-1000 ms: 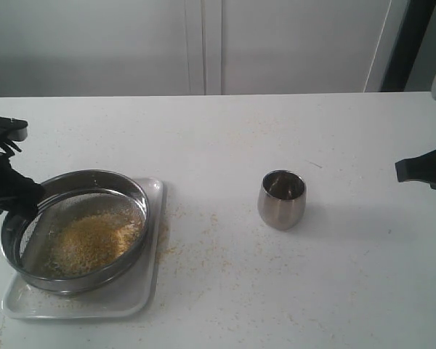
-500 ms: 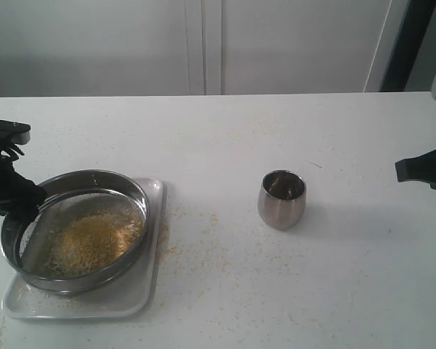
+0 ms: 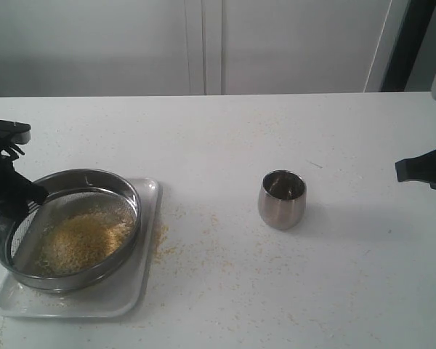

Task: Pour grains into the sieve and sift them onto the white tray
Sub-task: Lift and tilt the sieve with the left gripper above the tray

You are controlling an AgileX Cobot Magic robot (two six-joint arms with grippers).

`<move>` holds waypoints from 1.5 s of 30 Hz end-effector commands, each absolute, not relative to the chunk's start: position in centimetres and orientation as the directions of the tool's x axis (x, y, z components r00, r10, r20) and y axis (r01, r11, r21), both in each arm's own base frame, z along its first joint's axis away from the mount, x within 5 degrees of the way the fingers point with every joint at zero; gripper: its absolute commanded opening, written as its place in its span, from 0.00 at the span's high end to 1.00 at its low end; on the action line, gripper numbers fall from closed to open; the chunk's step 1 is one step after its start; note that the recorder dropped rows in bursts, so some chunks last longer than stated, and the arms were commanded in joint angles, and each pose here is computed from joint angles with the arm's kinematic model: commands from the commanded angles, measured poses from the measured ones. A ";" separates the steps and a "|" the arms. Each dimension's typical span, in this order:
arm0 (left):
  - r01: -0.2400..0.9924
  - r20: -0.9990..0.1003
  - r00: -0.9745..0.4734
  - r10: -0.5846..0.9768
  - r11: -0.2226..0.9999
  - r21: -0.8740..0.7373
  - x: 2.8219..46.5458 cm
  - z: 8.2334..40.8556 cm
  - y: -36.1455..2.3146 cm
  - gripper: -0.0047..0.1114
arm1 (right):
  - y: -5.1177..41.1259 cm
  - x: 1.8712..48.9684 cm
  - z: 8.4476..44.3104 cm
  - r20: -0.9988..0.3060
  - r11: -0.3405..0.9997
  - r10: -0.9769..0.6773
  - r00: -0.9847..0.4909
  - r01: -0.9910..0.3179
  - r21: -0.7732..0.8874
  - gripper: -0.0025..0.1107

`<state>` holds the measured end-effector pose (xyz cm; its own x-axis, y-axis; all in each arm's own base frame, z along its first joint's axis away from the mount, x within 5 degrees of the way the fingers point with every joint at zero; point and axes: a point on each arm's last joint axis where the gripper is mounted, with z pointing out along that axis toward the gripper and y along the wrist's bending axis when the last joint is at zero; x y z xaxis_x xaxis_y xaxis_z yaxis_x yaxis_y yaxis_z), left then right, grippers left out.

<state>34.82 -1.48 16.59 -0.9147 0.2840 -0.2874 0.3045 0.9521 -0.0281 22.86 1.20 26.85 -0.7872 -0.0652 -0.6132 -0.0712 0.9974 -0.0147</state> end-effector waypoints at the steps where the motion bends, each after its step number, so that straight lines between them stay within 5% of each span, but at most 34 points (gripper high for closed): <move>1: 0.291 -0.256 -0.929 0.267 0.955 -0.059 34.5 16.5 -1.6 0.96 | 1.1 22.9 27.2 -0.634 0.997 -0.068 -0.770 -0.072 -0.020 0.98; 13: 0.210 -0.283 -0.947 0.150 0.958 -0.197 33.9 18.4 -2.6 0.96 | 1.1 22.9 27.2 -0.634 0.997 -0.068 -0.770 -0.072 -0.020 0.98; 35: 0.263 -0.310 -0.935 0.172 0.923 -0.281 32.5 21.3 -2.1 0.96 | 1.1 22.9 27.2 -0.633 0.997 -0.068 -0.771 -0.072 -0.019 0.98; 38: 0.138 -0.308 -0.950 0.043 0.946 -0.293 32.9 21.3 -0.4 0.96 | 1.1 22.9 27.2 -0.633 0.997 -0.068 -0.771 -0.072 -0.019 0.98; 42: 0.298 -0.314 -0.925 0.214 0.921 -0.251 32.5 21.2 -1.6 0.96 | 1.1 22.9 27.2 -0.633 0.997 -0.068 -0.771 -0.072 -0.019 0.98; 45: 0.125 -0.326 -0.945 0.029 0.952 -0.278 33.1 21.3 -0.6 0.96 | 1.1 22.9 27.2 -0.635 0.997 -0.068 -0.770 -0.072 -0.020 0.98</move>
